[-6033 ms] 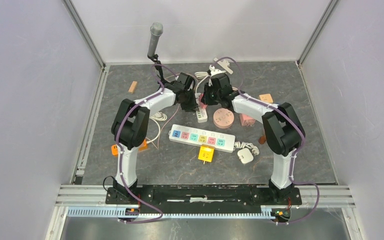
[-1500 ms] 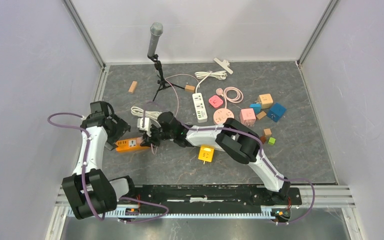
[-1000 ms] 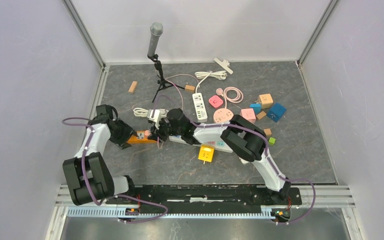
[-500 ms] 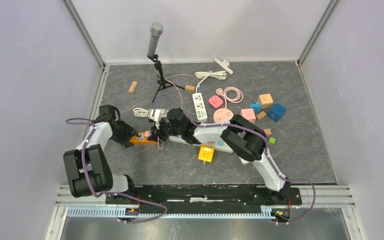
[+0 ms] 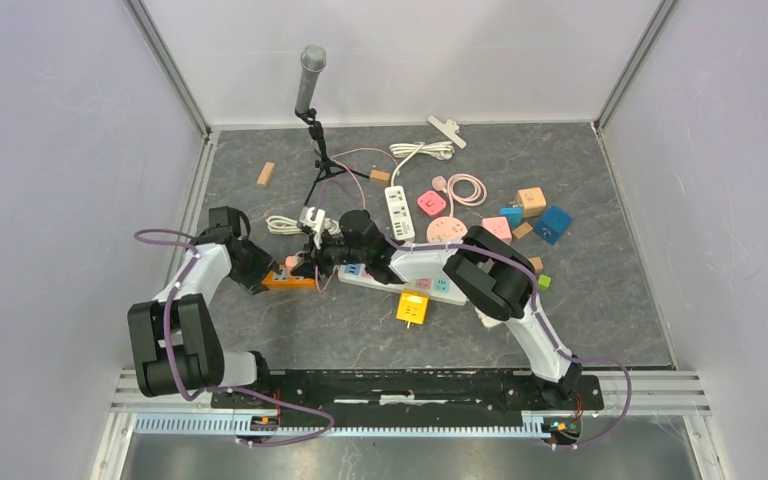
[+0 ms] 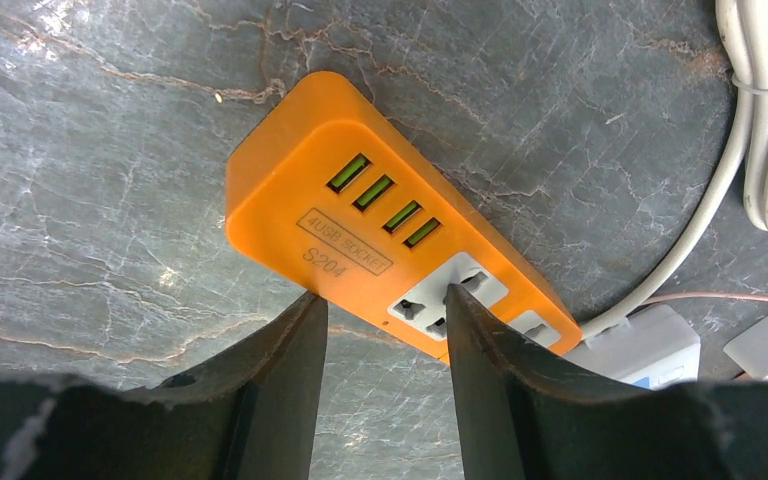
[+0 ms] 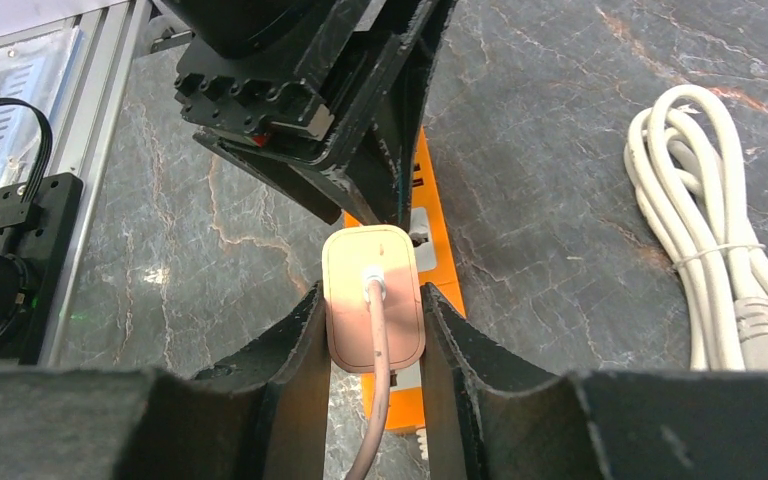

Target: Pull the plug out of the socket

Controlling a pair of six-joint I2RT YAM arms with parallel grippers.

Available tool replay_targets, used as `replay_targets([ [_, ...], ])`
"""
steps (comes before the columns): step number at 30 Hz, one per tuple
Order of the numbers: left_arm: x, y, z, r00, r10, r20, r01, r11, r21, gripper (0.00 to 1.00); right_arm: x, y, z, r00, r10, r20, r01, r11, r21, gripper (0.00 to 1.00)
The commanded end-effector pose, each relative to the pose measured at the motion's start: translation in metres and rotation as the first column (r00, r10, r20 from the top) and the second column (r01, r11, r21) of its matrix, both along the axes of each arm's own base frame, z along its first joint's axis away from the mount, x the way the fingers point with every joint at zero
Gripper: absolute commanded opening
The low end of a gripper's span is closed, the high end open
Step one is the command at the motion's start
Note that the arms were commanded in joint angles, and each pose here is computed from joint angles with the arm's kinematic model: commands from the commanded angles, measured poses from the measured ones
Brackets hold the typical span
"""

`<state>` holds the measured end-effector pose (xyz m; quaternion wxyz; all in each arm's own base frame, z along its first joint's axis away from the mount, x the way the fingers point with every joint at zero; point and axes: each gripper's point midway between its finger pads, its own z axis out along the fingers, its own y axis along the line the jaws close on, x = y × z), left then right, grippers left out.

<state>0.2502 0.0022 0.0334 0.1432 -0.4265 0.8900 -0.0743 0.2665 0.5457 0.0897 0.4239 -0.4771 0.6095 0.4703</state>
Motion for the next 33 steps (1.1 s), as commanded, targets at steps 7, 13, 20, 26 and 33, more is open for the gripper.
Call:
replay_targets([
  [7,0.009,-0.004,0.014,0.999,-0.016,0.029,0.016,1.0,0.0,0.56,0.035,-0.014,0.061,0.988,-0.144,0.063,0.137,0.985,0.107,0.0],
  [13,0.031,-0.001,0.066,0.986,-0.054,0.159,0.049,0.998,0.032,0.66,0.076,-0.03,0.049,0.936,-0.351,-0.015,0.352,0.935,0.046,0.0],
  [20,0.031,0.002,0.1,0.97,-0.082,0.229,0.067,0.995,0.073,0.78,0.106,-0.044,0.0,0.848,-0.527,-0.061,0.514,0.844,-0.157,0.15],
  [26,0.026,0.002,0.116,0.962,-0.1,0.256,0.078,0.993,0.093,0.92,0.113,-0.052,-0.018,0.816,-0.572,-0.084,0.54,0.806,-0.242,0.42],
  [33,0.023,0.005,0.138,0.951,-0.119,0.285,0.086,0.988,0.124,1.0,0.105,-0.042,0.015,0.862,-0.5,-0.086,0.481,0.86,-0.171,0.73],
])
